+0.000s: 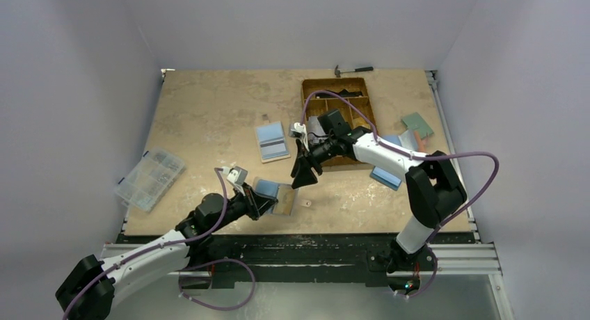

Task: Take the credit cards out of the card holder
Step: Remove the credit card from the card holder.

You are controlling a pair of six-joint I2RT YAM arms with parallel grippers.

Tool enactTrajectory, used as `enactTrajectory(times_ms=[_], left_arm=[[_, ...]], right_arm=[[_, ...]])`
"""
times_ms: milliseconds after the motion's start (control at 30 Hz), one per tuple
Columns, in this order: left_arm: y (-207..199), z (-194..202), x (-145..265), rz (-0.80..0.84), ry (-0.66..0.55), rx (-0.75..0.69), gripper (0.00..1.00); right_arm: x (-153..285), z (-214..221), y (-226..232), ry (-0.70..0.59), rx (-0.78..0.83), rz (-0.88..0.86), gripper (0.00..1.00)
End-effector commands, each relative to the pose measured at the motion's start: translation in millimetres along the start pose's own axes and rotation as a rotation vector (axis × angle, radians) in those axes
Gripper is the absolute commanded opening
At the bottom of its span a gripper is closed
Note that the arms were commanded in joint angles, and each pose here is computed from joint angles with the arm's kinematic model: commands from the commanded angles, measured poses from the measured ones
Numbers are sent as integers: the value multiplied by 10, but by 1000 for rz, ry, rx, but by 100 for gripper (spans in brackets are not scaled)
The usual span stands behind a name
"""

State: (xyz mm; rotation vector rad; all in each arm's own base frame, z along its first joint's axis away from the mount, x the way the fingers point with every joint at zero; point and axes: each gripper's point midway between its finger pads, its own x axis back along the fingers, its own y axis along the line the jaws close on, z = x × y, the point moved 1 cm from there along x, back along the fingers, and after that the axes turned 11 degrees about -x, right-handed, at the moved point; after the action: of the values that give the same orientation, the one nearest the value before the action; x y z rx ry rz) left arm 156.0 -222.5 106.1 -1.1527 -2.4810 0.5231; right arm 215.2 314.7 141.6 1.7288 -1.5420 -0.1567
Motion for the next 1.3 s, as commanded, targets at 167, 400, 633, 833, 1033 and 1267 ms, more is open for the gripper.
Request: enactTrajectory(times_ms=[167, 400, 633, 833, 1033, 1267], left_arm=[[-57, 101, 81, 80, -55, 22, 0], [-128, 13, 81, 105, -86, 69, 0], [71, 238, 36, -36, 96, 54, 9], [112, 344, -11, -116, 313, 8, 41], [205, 389, -112, -310, 443, -190, 52], [266, 235, -222, -447, 508, -379, 55]], right_arm=[[30, -23, 73, 13, 49, -38, 67], [70, -55, 97, 20, 84, -27, 67], [163, -77, 70, 26, 123, 22, 67], [175, -1, 121, 61, 166, -17, 67], [190, 1, 106, 66, 178, -1, 67], [196, 2, 90, 71, 181, 6, 67]])
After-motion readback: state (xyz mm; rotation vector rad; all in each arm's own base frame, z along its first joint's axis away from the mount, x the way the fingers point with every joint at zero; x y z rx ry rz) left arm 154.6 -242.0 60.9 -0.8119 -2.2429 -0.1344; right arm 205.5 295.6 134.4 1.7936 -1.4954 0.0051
